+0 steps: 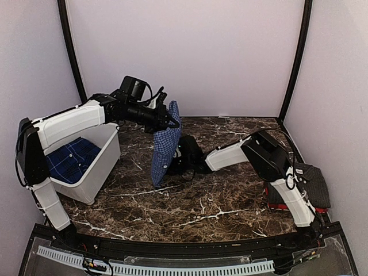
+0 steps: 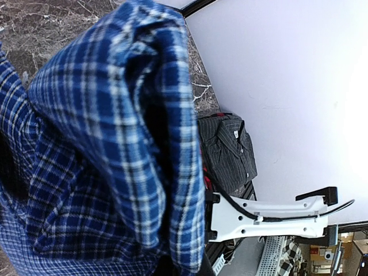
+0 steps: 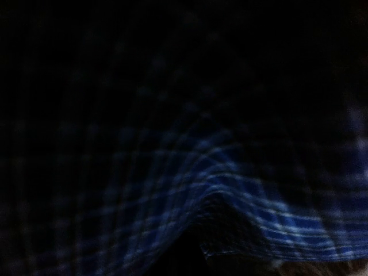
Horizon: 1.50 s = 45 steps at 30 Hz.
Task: Fold and stack the long sleeve shirts
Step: Turn over the square folded shirt at the center of the board.
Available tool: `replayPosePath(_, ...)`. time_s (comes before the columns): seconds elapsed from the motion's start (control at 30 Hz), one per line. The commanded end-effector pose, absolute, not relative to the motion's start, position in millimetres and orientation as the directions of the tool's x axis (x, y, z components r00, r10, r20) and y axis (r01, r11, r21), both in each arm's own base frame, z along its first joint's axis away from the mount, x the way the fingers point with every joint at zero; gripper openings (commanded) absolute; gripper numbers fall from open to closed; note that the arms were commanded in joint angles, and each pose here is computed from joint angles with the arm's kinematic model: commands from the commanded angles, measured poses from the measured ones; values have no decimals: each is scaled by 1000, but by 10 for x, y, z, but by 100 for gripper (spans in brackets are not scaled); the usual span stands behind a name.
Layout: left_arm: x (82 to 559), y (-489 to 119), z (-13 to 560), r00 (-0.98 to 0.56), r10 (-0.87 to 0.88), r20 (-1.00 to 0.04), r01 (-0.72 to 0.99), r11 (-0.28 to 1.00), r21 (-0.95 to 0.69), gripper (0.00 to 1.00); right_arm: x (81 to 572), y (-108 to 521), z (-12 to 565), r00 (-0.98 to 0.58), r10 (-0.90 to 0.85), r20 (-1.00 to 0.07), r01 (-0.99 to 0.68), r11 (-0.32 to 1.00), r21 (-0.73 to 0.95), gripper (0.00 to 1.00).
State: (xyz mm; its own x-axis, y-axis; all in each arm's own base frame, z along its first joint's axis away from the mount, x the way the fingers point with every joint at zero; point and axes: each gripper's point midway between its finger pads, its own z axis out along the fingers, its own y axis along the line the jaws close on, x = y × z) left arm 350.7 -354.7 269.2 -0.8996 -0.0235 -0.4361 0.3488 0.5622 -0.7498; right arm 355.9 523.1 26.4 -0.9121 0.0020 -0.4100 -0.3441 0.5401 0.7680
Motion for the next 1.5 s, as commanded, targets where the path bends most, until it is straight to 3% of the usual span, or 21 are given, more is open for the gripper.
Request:
replayPosePath(0.0, 3508, -3670, 2736, -904, -40, -426, 349, 508, -787, 0, 3481, 5390, 240, -942, 3, -334, -298, 446, 844, 9)
replayPosePath(0.3, 3524, -3652, 2688, -899, -44, -437, 354, 517, -780, 0, 3530, 5108, 400, -944, 74, -320, -262, 419, 869, 15)
replayPosePath(0.5, 3545, -3681, 2601, -903, -31, -428, 351, 519, -780, 0, 3603, 4832, 389, -920, 88, -382, -286, 515, 808, 22)
replayPosePath(0.7, 3581, -3707, 2513, -908, -28, -418, 344, 522, -780, 0, 3613, 4478, 371, -925, 137, -355, -231, 540, 809, 23)
replayPosePath(0.93, 3617, -3822, 2369, -902, -10, -431, 362, 527, -769, 0, 3618, 3897, 772, -887, 156, -435, -253, 625, 739, 26)
replayPosePath(1.13, 3639, -4343, 1955, -905, 41, -424, 376, 544, -750, 0, 3593, 3028, 1072, -828, 191, -527, -206, 770, 604, 37)
replayPosePath(1.23, 3515, -4772, 1802, -905, 98, -414, 399, 529, -749, 12, 3559, 2569, 1184, -805, 217, -552, -146, 830, 539, 41)
replayPosePath(1.33, 3507, -5131, 1742, -895, 141, -424, 430, 528, -732, 38, 3501, 2232, 1288, -783, 250, -570, -100, 853, 512, 47)
replayPosePath(1.47, 3547, -5185, 1804, -886, 129, -445, 436, 557, -706, 56, 3414, 2079, 1333, -774, 251, -581, -94, 862, 497, 59)
